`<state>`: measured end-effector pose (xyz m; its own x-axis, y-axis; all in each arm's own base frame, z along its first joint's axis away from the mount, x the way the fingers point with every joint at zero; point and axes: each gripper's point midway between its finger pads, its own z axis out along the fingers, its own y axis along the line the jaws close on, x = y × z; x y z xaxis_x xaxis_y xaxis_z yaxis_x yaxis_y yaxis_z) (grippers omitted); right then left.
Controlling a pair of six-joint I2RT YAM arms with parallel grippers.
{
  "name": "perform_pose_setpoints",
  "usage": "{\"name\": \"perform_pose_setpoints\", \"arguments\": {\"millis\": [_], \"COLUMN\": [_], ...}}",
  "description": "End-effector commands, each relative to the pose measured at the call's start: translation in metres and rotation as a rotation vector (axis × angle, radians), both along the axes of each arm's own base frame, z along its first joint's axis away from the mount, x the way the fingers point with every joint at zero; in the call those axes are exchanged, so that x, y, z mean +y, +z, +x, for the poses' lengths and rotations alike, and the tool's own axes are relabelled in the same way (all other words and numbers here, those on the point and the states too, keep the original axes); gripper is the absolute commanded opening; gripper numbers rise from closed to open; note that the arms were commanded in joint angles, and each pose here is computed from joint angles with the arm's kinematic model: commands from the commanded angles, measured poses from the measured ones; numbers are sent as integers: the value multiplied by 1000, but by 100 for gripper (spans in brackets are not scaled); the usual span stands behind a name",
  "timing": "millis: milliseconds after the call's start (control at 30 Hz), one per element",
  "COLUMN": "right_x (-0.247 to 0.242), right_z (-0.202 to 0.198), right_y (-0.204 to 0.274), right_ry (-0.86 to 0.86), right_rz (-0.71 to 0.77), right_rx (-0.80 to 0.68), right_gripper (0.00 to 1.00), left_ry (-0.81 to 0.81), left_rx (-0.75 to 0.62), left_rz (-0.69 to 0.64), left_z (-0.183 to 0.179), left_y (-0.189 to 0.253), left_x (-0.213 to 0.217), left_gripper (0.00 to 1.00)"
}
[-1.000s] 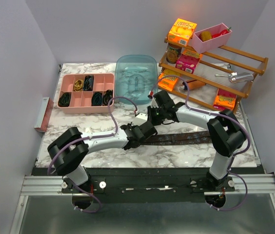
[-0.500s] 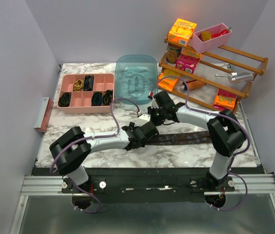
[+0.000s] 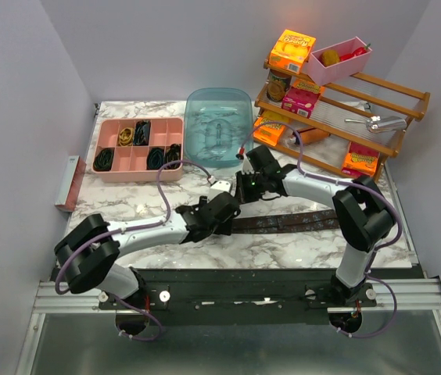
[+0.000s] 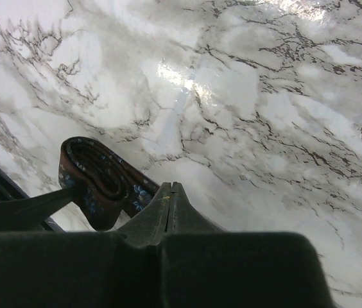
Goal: Roll the ties
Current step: Roll the tie at the center of the board.
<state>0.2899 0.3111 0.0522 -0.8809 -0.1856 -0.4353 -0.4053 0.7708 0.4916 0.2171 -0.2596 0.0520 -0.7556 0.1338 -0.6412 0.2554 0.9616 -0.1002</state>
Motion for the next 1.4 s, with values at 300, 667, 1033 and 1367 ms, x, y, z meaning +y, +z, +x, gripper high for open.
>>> {"name": "perform_pose_setpoints", "arguments": {"millis": [300, 667, 1033, 1367], "right_x": [40, 68, 54, 39], "right_z": [-33, -55, -49, -51], "right_y": [42, 37, -4, -21], "right_ry": [155, 236, 198, 177], "right_rz": [115, 133, -4, -73], "right_rx": [-33, -17, 2, 4], "right_gripper": [1, 0, 0, 0], "left_ry": [81, 124, 119, 103], "left_rx": [-33, 21, 70, 115], "left_rz": [-402, -586, -646, -711], "left_z": [14, 13, 10, 6], "left_y": [47, 39, 17, 2], "left_x": [34, 56, 59, 49], "left_gripper": [74, 76, 76, 75]}}
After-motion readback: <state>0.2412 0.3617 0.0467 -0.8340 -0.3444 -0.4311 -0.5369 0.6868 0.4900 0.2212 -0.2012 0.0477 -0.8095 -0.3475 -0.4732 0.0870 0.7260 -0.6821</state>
